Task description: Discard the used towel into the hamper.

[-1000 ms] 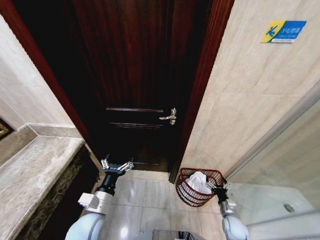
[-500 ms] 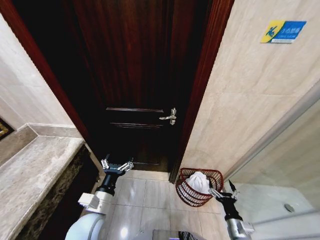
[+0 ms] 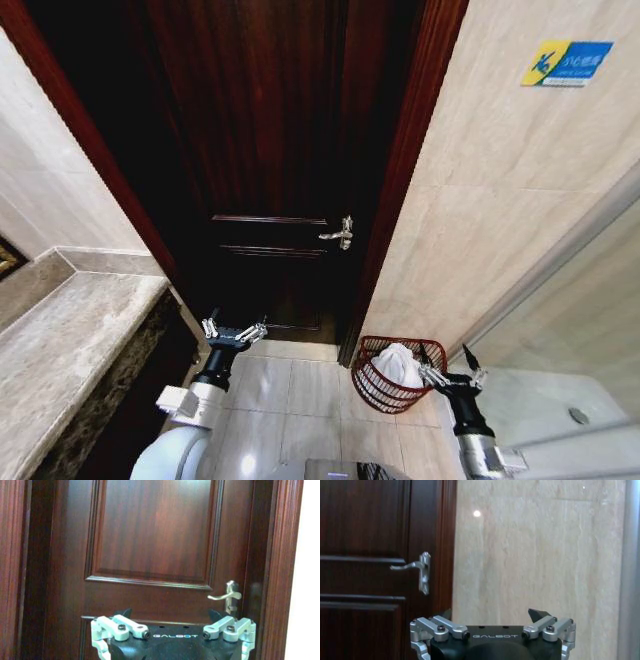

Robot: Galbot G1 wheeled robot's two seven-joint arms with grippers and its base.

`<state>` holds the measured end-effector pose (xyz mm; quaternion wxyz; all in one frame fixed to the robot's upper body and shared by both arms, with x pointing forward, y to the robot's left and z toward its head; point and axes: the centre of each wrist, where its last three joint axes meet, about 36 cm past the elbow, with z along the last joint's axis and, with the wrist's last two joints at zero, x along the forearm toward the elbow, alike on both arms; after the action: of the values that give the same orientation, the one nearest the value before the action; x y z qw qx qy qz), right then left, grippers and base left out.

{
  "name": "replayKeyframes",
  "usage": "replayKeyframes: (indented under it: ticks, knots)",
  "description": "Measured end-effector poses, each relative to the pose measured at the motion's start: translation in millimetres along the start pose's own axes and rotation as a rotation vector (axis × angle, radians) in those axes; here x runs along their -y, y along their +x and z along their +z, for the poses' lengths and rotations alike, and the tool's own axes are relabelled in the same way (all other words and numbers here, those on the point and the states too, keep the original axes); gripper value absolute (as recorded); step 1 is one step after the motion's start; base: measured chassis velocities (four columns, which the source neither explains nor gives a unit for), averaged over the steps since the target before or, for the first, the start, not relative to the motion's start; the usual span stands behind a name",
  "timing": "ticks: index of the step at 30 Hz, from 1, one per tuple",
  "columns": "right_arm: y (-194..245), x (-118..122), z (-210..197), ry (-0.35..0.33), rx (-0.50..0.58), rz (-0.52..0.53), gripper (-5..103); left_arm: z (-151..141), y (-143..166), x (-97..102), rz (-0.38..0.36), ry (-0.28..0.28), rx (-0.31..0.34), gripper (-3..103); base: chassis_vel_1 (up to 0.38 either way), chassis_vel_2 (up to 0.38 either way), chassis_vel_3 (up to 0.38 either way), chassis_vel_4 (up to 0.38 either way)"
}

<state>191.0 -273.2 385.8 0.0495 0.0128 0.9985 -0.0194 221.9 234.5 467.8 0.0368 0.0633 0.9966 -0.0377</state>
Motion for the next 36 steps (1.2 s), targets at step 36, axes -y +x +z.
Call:
replayKeyframes:
  ticks: [36]
  knots:
    - [-11, -11, -51, -0.048, 0.076, -0.120, 100, 0, 0, 0.0, 0.000, 0.000, 0.000, 99, 0.000, 0.000, 0.000, 0.000]
